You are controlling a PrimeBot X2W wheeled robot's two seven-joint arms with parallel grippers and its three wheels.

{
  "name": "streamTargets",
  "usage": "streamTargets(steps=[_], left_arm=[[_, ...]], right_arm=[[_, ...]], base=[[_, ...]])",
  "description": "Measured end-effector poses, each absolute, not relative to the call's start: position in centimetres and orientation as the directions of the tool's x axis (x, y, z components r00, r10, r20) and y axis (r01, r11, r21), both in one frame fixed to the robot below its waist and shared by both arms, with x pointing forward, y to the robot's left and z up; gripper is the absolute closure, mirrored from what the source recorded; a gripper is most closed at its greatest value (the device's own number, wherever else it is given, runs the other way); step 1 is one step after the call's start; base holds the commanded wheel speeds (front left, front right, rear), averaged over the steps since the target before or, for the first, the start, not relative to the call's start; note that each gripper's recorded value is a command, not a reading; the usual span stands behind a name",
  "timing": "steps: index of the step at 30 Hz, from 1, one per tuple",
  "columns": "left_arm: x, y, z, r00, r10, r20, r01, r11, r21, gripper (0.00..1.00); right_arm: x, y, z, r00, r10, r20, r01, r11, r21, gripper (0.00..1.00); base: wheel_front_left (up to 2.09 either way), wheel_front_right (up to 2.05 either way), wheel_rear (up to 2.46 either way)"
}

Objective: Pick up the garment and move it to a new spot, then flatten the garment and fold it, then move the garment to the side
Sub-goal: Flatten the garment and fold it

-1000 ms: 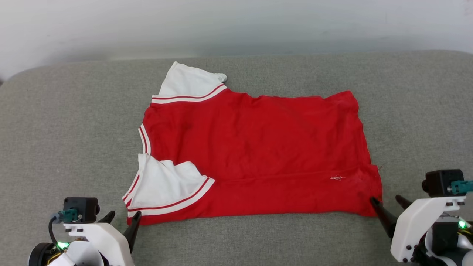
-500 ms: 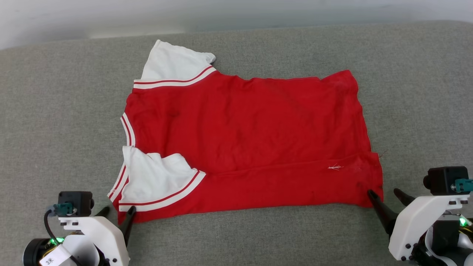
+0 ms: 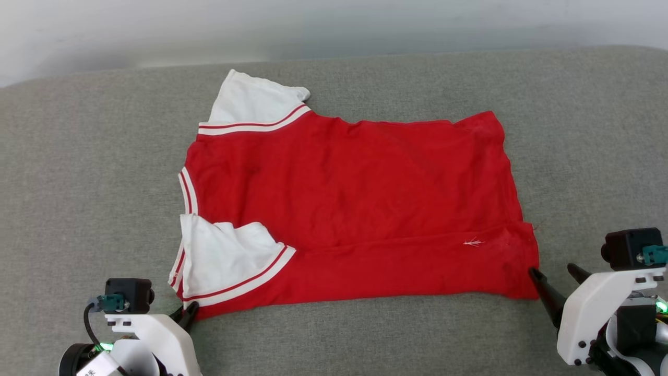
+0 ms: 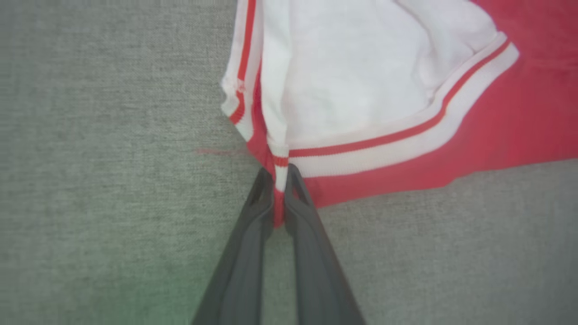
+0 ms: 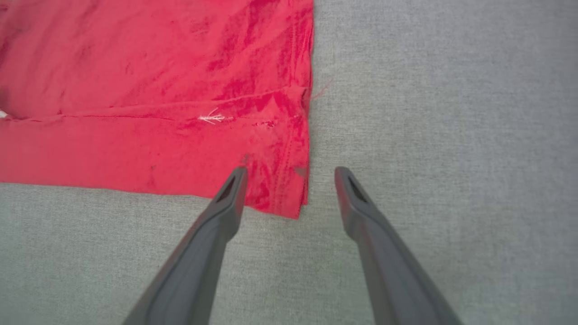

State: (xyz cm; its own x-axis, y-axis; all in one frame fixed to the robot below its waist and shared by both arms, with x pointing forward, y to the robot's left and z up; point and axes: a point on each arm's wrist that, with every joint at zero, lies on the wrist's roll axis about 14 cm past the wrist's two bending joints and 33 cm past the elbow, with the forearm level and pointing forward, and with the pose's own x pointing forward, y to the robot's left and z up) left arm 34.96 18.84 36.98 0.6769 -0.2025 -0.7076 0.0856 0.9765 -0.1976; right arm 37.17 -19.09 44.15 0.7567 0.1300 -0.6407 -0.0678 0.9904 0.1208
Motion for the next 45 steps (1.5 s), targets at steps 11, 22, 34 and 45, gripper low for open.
streamTargets(steps=[11, 22, 34, 45], left_arm=[[36.3, 19.3, 41.4, 0.778, -0.193, -0.598, 0.121, 0.98, -0.158, 1.0], [36.6, 18.7, 42.9, 0.788, -0.204, -0.582, 0.137, 0.978, -0.157, 1.0], [35.7, 18.9, 42.7, 0.772, -0.206, -0.601, 0.137, 0.978, -0.159, 1.0], [31.7, 18.7, 42.8, 0.758, -0.22, -0.615, 0.145, 0.975, -0.17, 1.0]], right_arm=[[37.4, -19.3, 40.5, 0.647, 0.11, -0.755, -0.086, 0.994, 0.071, 0.0], [37.9, -17.8, 36.5, 0.535, 0.144, -0.833, -0.114, 0.989, 0.098, 0.0], [37.7, -18.0, 36.1, 0.518, 0.146, -0.843, -0.116, 0.988, 0.1, 1.0], [35.1, -21.2, 40.3, 0.608, 0.093, -0.788, -0.074, 0.995, 0.06, 1.0]], base=[[0.0, 0.0, 0.0], [0.0, 0.0, 0.0], [0.0, 0.0, 0.0], [0.0, 0.0, 0.0]])
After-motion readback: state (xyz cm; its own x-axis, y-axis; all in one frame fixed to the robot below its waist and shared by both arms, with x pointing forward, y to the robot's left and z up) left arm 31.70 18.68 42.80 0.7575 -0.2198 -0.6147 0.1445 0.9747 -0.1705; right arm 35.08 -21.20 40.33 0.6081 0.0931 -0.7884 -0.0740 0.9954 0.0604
